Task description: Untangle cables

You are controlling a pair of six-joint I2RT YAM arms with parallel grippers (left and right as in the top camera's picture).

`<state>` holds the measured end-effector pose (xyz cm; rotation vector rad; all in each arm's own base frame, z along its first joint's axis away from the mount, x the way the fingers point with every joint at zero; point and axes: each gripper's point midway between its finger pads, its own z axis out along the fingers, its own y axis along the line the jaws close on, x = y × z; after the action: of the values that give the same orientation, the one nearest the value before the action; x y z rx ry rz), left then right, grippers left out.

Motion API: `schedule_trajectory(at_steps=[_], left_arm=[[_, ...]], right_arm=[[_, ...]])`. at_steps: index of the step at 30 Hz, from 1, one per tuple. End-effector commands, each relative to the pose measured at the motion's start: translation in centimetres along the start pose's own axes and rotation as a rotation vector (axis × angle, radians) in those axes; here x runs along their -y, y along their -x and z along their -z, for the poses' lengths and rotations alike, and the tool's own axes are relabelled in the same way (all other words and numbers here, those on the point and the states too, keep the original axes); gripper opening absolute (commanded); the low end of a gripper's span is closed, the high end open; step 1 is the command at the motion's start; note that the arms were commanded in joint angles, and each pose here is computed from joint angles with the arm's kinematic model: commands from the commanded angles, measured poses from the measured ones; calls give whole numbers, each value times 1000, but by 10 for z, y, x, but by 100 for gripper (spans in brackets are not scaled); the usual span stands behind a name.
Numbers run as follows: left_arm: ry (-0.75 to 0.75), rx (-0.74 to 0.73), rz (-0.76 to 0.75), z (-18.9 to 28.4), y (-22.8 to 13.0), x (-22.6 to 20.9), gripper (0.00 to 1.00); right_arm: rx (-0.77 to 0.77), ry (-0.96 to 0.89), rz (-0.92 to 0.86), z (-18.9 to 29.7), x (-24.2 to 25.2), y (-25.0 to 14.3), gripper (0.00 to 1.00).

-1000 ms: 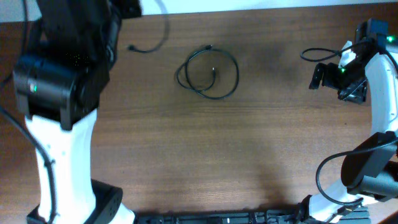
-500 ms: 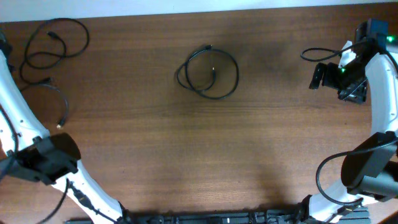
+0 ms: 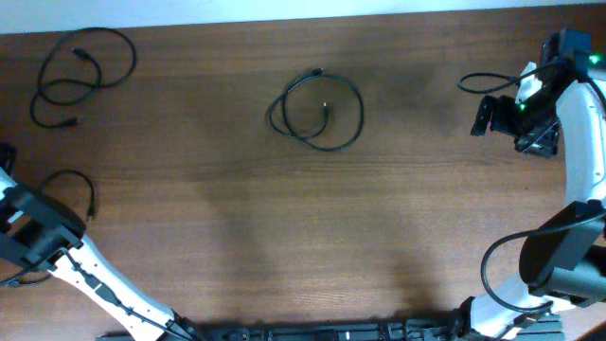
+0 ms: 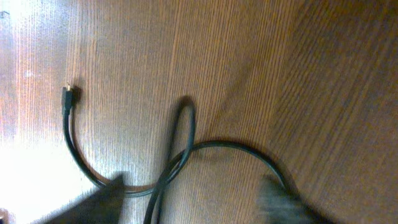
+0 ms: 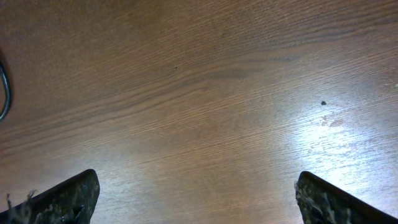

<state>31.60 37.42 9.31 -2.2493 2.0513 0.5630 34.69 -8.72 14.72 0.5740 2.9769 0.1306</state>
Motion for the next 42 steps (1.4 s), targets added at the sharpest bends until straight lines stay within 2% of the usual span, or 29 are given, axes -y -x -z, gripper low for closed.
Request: schedule_trajectory(at_steps=[1, 4, 6, 7, 9, 14, 16, 17, 18, 19, 22, 24, 27, 30, 31, 32, 34, 35, 36, 38, 40, 42], left_arm=[[18, -24, -88, -15, -3, 2, 84], [-13, -58, -134, -15, -9, 7, 39], [-26, -56, -211, -14, -11, 11, 30], [-48, -34, -341, -14, -7, 16, 0], [-32, -7, -382, -14, -1, 14, 0], [-146, 136, -520, -5, 14, 57, 0], [-228, 137, -576, -5, 4, 82, 0], [-329, 87, -695, -9, -18, 104, 0], [-314, 44, -742, -23, -32, 105, 0], [-277, 4, -789, -38, -41, 100, 6], [-202, -3, -800, -41, -39, 85, 77], [-188, 34, -798, -24, -32, 80, 87], [-265, 129, -783, 29, -23, 85, 96], [-359, 238, -770, 96, -19, 83, 96], [-423, 222, -772, 107, -24, 85, 89], [-410, 205, -773, 105, -26, 81, 77], [-306, 205, -744, 91, -12, 61, 77], [-306, 192, -731, 87, -7, 56, 70], [-322, 156, -721, 80, -6, 53, 49], [-392, 55, -711, 61, -14, 57, 66], [-371, -39, -725, 29, -27, 60, 58], [-378, -58, -729, 20, -31, 65, 52]], right_arm=[[2, 5, 6, 1, 0, 0, 98], [2, 5, 5, 1, 0, 0, 98], [2, 5, 6, 1, 0, 0, 98], [2, 5, 6, 1, 0, 0, 98], [2, 5, 6, 1, 0, 0, 99], [2, 5, 6, 1, 0, 0, 98], [2, 5, 6, 1, 0, 0, 98], [2, 5, 5, 1, 0, 0, 98], [2, 5, 5, 1, 0, 0, 98], [2, 5, 6, 1, 0, 0, 98], [2, 5, 6, 1, 0, 0, 98], [2, 5, 6, 1, 0, 0, 98], [2, 5, 5, 1, 0, 0, 98], [2, 5, 6, 1, 0, 0, 98], [2, 5, 5, 1, 0, 0, 98], [2, 5, 6, 1, 0, 0, 98], [2, 5, 6, 1, 0, 0, 98], [2, 5, 5, 1, 0, 0, 98], [2, 5, 6, 1, 0, 0, 98], [2, 5, 6, 1, 0, 0, 98], [2, 5, 6, 1, 0, 0, 98], [2, 5, 6, 1, 0, 0, 98]])
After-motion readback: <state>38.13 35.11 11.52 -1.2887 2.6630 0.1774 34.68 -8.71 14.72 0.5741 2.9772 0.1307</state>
